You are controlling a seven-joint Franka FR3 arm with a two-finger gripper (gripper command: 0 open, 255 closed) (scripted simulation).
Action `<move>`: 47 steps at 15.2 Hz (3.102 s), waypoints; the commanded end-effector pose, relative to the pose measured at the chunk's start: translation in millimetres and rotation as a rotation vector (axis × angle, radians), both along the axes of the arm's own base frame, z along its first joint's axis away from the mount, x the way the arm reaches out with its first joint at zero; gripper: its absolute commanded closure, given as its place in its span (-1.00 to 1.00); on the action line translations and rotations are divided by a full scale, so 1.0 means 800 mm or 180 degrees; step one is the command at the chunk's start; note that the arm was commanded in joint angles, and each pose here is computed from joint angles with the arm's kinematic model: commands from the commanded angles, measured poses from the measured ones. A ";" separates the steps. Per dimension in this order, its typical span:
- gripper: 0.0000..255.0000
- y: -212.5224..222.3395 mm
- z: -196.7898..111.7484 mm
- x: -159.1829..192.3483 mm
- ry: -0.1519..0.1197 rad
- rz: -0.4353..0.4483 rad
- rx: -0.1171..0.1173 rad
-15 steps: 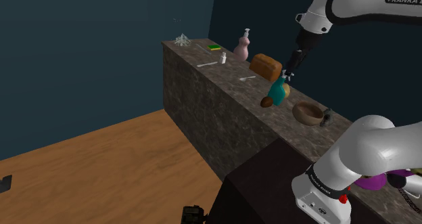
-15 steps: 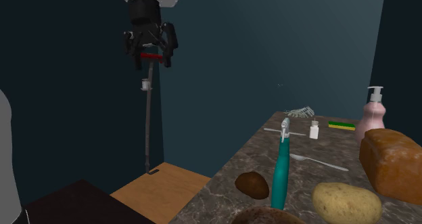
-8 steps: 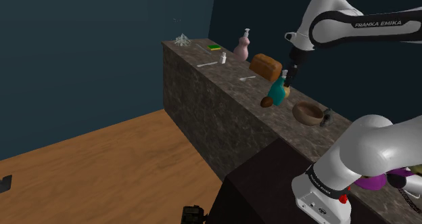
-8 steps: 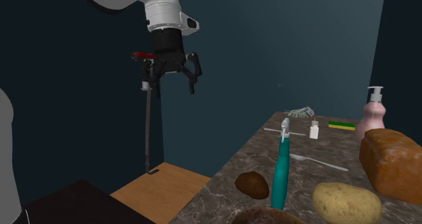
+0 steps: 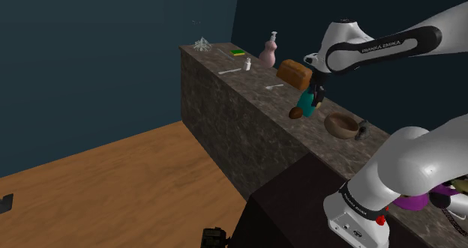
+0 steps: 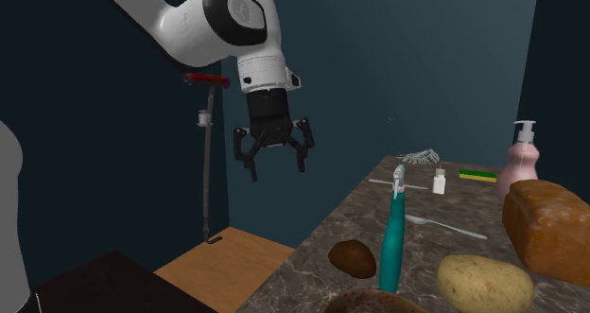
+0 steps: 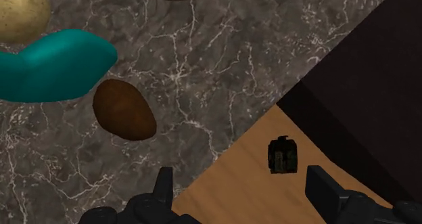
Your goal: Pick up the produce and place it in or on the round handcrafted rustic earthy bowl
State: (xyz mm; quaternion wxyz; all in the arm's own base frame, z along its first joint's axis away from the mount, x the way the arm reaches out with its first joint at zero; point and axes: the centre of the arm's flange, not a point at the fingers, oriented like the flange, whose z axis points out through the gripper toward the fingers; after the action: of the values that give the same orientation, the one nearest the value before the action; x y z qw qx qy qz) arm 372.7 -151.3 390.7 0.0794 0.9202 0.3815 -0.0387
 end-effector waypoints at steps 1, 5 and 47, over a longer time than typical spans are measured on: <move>-1.00 -0.016 -0.025 0.013 0.0044 0.0264 -0.0047; -1.00 -0.044 -0.076 0.041 0.0142 0.0752 -0.0133; 1.00 -0.114 -0.201 0.117 0.0378 0.1931 -0.0339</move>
State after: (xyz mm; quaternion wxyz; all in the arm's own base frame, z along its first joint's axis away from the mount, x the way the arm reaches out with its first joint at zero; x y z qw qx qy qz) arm 465.8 -242.0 223.1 0.1131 0.7551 0.6400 -0.0868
